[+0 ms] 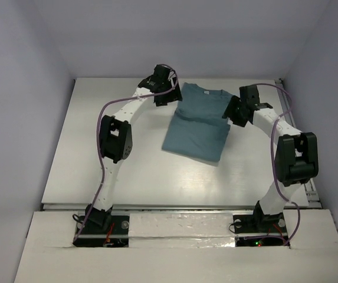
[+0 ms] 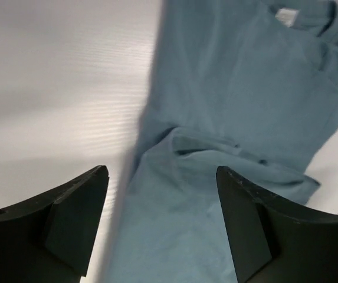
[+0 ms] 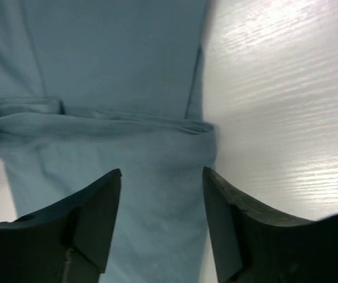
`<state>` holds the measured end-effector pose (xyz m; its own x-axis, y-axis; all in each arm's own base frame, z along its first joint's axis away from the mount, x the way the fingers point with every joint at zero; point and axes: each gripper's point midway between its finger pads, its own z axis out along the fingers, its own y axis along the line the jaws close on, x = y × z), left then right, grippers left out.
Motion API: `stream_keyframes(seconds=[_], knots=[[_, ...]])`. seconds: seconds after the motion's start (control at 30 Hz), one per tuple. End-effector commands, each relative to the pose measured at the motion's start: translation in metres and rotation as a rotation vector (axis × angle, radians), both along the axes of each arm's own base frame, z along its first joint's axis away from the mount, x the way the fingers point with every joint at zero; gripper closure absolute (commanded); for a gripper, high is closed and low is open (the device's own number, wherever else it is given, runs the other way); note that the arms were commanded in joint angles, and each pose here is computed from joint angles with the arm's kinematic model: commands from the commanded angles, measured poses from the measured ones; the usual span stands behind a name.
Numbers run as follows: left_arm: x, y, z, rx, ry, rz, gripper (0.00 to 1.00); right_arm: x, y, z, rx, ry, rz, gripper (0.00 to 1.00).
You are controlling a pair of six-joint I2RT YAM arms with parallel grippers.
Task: Fold and stack the t-shirts
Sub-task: Fold the folded rectangular tshirt in 1/3 of the way
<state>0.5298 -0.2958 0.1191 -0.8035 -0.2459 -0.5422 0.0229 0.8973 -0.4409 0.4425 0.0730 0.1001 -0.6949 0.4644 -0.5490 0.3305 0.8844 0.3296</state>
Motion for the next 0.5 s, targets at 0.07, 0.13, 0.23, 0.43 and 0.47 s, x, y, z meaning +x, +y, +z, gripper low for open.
stream_keyframes(seconds=[0.07, 0.13, 0.23, 0.43, 0.47], knots=[[-0.054, 0.021, 0.040, 0.037, -0.079, -0.020, 0.33, -0.013, 0.024, 0.069, 0.106, -0.149, 0.102, 0.69], [-0.089, 0.008, 0.063, -0.018, -0.129, -0.071, 0.40, -0.037, 0.056, 0.068, 0.167, -0.123, 0.196, 1.00], [-0.136, 0.031, 0.028, -0.015, -0.052, -0.064, 0.40, -0.091, 0.091, 0.044, 0.227, -0.042, 0.271, 1.00], [-0.177, 0.055, -0.026, -0.064, 0.087, -0.089, 0.39, -0.134, 0.089, -0.007, 0.300, 0.012, 0.249, 1.00], [-0.180, 0.052, -0.030, -0.059, 0.094, -0.103, 0.39, -0.135, 0.089, -0.014, 0.294, 0.026, 0.250, 1.00]])
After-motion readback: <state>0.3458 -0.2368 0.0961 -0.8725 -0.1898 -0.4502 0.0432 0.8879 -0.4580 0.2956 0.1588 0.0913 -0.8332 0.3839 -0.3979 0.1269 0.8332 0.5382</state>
